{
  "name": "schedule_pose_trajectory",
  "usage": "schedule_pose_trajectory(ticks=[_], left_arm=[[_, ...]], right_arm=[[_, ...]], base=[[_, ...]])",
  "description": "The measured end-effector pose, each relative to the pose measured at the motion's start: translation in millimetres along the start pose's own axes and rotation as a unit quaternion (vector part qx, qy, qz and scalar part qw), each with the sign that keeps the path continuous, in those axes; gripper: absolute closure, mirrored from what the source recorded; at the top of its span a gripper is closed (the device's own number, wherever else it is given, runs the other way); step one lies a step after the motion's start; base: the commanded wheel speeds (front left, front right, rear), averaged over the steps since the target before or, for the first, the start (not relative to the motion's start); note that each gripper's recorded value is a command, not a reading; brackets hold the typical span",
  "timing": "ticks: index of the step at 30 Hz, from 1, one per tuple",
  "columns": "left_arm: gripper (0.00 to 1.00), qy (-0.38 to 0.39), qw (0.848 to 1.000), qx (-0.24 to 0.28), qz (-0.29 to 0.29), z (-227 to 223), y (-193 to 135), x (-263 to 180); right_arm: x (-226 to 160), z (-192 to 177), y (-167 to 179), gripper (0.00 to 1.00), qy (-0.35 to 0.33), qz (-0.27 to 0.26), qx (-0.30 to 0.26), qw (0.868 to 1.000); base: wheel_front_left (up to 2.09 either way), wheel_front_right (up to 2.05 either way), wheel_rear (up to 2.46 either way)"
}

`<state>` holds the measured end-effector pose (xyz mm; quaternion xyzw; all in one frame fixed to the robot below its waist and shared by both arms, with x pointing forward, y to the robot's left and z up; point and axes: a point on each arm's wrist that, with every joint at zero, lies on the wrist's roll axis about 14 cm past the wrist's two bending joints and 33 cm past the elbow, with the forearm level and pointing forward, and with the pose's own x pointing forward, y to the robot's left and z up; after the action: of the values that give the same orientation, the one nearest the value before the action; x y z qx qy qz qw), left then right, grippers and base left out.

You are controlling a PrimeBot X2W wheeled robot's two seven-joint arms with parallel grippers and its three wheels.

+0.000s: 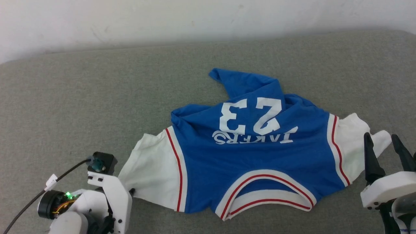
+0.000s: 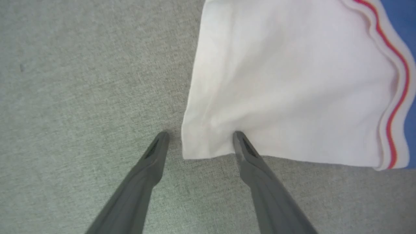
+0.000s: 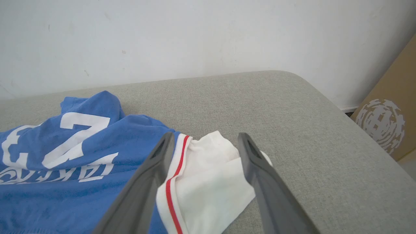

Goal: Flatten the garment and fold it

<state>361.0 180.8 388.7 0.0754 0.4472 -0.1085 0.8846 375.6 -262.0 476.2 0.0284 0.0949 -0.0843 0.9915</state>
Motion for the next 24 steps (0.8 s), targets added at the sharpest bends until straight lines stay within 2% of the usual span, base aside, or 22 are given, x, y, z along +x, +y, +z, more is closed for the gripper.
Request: schedule_pose_trajectory(ticks=[4,5,12,18,24], left_arm=[[0.02,0.023,1.0,-0.001,-0.012,-2,-2,9],[1.0,0.03,0.999,-0.001,-0.017,-3,-3,11],[1.0,0.022,0.999,-0.01,-0.027,2,-5,12],[1.0,-0.072,0.995,-0.068,0.018,25,10,-10],[1.0,-0.129,0.986,-0.096,0.037,34,13,-42]], right_arm=[[0,-6,-4,0.0,0.007,-0.007,-0.001,1.0],[0,-8,-5,0.0,0.01,-0.008,-0.001,1.0],[2,-11,-8,0.0,0.015,-0.014,-0.002,1.0],[-3,-35,-19,0.0,0.101,-0.02,-0.012,0.995],[-7,-54,-33,0.0,0.197,-0.024,-0.033,0.98]], base=[[0.0,0.0,0.0],[0.0,0.0,0.0],[0.0,0.0,0.0],[0.0,0.0,0.0],[0.0,0.0,0.0]])
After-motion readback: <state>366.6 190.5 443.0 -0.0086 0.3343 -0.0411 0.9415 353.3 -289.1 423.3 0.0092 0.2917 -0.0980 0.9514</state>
